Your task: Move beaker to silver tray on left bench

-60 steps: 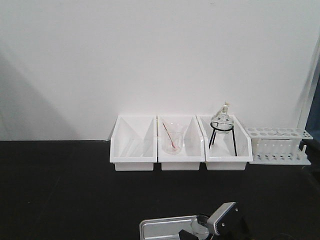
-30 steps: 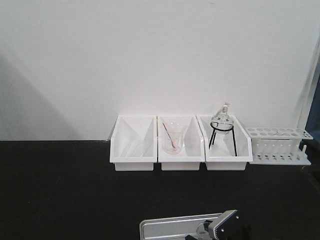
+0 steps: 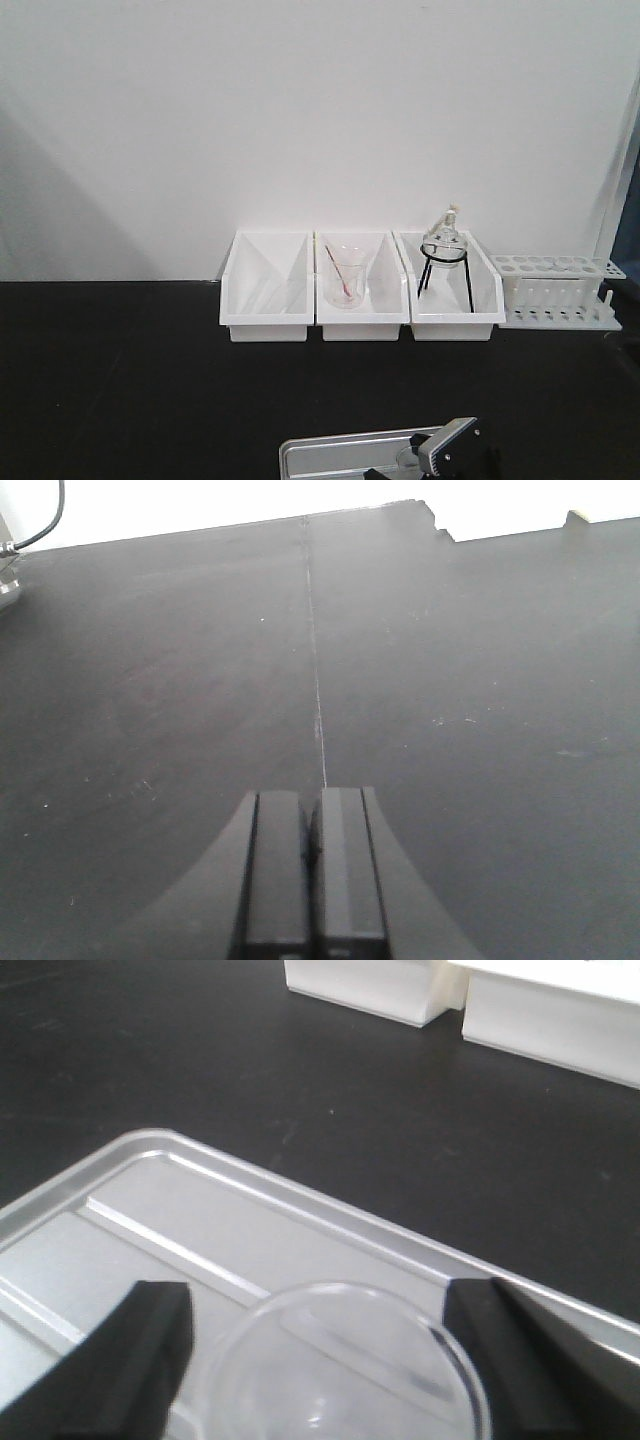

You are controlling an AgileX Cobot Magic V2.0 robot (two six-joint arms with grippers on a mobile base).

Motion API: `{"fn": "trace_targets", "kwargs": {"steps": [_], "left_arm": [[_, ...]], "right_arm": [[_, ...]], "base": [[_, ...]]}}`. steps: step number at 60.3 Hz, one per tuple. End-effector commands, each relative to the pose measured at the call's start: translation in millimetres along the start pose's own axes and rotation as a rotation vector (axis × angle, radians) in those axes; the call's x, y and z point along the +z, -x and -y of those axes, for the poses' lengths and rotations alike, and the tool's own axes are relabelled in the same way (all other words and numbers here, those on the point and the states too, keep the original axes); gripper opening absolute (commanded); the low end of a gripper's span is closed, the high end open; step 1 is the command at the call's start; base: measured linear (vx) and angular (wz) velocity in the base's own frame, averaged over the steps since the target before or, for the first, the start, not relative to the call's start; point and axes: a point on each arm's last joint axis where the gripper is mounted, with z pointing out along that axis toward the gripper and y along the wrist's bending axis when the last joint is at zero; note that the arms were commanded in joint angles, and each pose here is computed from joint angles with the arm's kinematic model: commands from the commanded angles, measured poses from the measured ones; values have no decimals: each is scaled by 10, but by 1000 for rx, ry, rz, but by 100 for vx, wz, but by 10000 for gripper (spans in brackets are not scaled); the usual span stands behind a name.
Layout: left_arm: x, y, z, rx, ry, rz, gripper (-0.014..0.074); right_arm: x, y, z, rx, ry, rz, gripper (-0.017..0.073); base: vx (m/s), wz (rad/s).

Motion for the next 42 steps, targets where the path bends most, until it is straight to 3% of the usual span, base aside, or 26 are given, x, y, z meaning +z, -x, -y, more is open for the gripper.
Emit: {"fn": "trace_targets", "kwargs": {"steps": [1,18,27,36,42], "left_arm": [[16,9,7,-3,-6,64,1],[16,9,7,-3,-6,64,1],[16,9,7,-3,-6,64,1],[16,9,7,-3,-6,64,1],[16,9,7,-3,-6,64,1]], "right_arm": [[-18,288,40,-11,-14,154,677],[-169,663,43,-29,-37,251,682],[-396,1072,23,28,-49,317,640],[-751,1487,-16,139,-86,326,487],[-1120,1744,-69,187,-149,280,267]], "base": [[0,0],[0,0],[0,0],[0,0],[0,0]]}}
